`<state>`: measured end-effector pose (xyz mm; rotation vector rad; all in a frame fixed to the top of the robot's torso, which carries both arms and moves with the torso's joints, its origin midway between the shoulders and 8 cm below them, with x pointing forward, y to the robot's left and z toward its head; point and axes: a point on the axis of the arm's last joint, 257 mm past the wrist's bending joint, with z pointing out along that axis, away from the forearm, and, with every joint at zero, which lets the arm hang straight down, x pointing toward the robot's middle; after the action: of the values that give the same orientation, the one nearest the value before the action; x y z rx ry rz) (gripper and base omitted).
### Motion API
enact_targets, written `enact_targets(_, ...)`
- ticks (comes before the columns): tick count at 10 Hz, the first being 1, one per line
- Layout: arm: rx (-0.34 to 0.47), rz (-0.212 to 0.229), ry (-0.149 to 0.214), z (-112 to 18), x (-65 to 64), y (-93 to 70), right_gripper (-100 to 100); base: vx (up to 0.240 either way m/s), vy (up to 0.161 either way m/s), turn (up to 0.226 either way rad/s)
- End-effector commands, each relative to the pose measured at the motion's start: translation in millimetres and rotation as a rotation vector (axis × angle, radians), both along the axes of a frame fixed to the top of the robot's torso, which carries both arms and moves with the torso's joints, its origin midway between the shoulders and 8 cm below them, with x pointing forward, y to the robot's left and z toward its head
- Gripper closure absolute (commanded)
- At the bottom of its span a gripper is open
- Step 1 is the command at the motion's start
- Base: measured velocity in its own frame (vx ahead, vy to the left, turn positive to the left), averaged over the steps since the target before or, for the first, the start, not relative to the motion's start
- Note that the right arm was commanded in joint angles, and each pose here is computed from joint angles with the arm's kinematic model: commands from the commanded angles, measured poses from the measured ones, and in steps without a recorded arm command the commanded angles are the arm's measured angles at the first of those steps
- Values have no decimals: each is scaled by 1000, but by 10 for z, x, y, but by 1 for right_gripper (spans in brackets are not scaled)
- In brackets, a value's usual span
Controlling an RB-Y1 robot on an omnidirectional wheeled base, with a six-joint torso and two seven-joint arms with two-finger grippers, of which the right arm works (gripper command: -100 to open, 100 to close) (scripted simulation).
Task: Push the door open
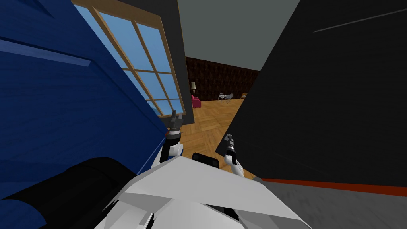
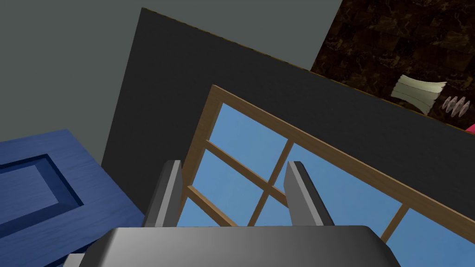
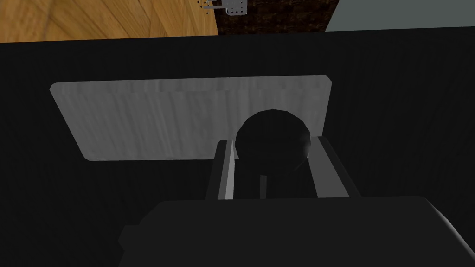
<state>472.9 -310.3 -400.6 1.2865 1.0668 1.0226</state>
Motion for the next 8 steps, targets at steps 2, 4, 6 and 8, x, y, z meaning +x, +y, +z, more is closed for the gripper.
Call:
enact_targets(2,-18,-34,-15,114,40,-247,100,121,23,-18)
enact_targets(4,-23,-49,-25,164,52,-332,100,178,39,-43)
enact_targets(6,-20,-49,-16,124,34,-325,100,43,-7,3)
enact_targets(8,-18,-93,-16,140,8,-517,100,167,46,-64)
